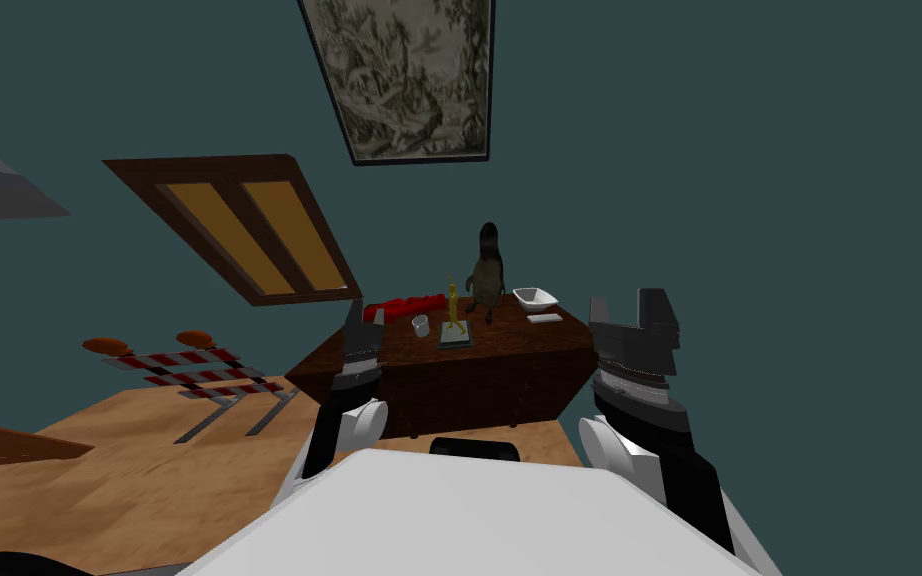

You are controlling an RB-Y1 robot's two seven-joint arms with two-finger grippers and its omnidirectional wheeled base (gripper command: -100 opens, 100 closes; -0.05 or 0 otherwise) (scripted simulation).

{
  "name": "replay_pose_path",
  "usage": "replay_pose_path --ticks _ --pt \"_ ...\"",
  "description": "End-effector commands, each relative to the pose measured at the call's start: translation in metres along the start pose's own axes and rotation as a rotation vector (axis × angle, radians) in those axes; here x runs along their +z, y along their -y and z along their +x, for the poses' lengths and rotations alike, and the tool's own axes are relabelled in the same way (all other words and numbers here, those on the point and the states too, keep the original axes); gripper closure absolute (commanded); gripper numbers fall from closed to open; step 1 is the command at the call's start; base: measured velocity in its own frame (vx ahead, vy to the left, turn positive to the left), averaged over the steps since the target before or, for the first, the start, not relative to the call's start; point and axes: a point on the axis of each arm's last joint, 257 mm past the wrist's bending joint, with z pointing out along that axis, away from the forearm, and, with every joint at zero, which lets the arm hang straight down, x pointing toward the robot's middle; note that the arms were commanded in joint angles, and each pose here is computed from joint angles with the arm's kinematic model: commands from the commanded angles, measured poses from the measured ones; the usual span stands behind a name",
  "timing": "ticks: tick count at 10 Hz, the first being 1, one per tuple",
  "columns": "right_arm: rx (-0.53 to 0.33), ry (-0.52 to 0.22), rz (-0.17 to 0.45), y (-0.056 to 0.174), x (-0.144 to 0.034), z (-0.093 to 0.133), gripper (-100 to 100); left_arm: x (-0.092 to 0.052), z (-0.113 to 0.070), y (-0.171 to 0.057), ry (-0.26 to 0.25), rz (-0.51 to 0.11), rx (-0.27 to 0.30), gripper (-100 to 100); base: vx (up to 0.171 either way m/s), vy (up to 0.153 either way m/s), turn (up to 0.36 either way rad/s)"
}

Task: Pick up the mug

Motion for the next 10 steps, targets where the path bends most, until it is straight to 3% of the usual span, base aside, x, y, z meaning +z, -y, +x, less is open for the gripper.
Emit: replay_pose_path --ticks 1,10 --pt "0.000 0.000 0.000 0.000 0.000 0.000 0 0.003 0.002 -0.011 -0.039 -0.035 0.018 -100 -0.014 0.015 -0.020" --pt "0.000 0.000 0.000 0.000 0.000 0.000 0 0.021 -0.010 -0.068 -0.118 -0.216 0.091 -100 -0.029 0.037 -0.015"
